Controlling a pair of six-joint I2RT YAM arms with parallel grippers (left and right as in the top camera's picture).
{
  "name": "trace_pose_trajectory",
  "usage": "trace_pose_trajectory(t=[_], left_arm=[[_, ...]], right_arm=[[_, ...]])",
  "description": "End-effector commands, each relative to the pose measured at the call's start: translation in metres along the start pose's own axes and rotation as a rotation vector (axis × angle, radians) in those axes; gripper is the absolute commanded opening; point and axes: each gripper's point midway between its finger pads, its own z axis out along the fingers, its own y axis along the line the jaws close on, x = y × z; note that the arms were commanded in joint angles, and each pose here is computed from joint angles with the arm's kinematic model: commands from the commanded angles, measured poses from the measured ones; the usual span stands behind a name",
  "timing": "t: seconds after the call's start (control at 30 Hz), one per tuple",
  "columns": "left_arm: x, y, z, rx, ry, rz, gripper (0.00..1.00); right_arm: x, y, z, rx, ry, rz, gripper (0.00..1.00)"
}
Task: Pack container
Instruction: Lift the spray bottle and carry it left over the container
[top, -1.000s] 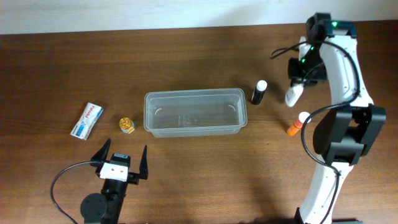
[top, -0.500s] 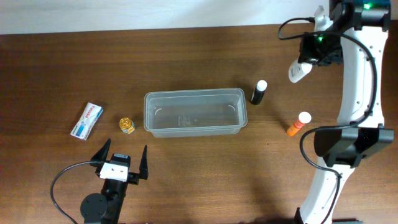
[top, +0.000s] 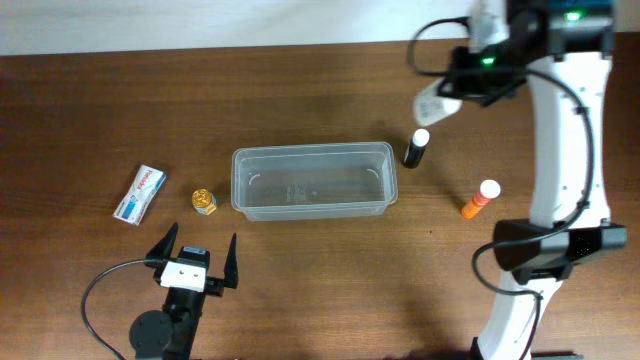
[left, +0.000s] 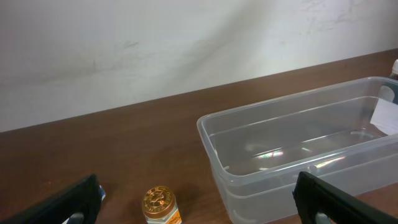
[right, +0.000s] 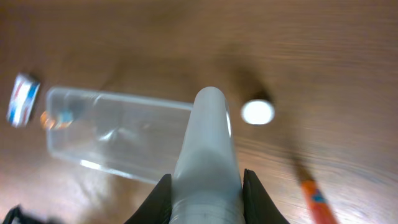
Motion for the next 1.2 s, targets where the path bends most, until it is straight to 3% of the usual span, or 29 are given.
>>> trace_pose_trajectory(t=[0.0,0.33,0.67,1.17], left_arm=[[0.001,0.002,0.0,-0.011,0.001,0.015,0.99],[0.001,0.002,0.0,-0.011,0.001,0.015,0.99],[0.001,0.002,0.0,-0.011,0.001,0.015,0.99],[0.001,0.002,0.0,-0.011,0.001,0.015,0.99]], right_arm=[[0.007,0.044,-0.013,-0.04,-0.029,-0.076,0.15],[0.026,0.073,0.008,0.076,0.022,-0.124,0.16],[0.064,0.041,0.056,0.24,0.228,-0.036,0.1],[0.072,0.059,0.069,0.337,0.203,-0.03,0.13]])
